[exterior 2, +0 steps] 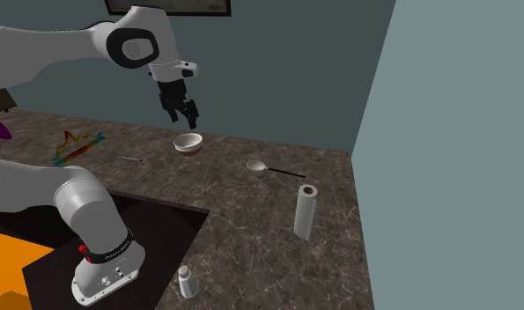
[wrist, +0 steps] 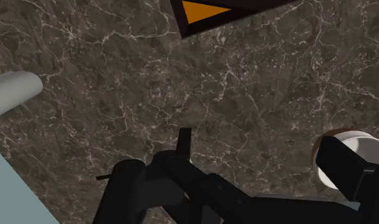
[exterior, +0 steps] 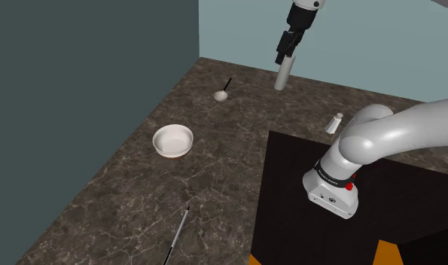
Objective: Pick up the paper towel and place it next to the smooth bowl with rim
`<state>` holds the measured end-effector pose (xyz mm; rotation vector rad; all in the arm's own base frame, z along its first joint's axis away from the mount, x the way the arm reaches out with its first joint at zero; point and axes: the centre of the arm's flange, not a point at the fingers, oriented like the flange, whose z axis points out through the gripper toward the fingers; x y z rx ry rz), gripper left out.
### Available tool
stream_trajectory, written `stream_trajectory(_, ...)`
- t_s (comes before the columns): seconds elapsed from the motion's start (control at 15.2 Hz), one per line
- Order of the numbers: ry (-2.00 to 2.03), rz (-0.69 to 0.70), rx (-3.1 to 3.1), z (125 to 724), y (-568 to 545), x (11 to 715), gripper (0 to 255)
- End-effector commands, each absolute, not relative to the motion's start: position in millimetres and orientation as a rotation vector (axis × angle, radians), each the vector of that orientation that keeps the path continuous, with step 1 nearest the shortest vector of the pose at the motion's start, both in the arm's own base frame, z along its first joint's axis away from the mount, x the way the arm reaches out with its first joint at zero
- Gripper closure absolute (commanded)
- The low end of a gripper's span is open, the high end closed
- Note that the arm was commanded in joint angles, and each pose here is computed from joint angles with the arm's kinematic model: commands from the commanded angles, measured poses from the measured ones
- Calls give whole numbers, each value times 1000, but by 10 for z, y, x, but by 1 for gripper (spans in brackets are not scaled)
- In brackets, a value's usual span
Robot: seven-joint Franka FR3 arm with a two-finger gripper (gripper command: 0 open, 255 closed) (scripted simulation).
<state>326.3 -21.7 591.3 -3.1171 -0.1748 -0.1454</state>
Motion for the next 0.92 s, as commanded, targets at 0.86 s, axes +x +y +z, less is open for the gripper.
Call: stream_trajectory(0.86, -151, -127, -3144, 5359, -1675, 3904, 0)
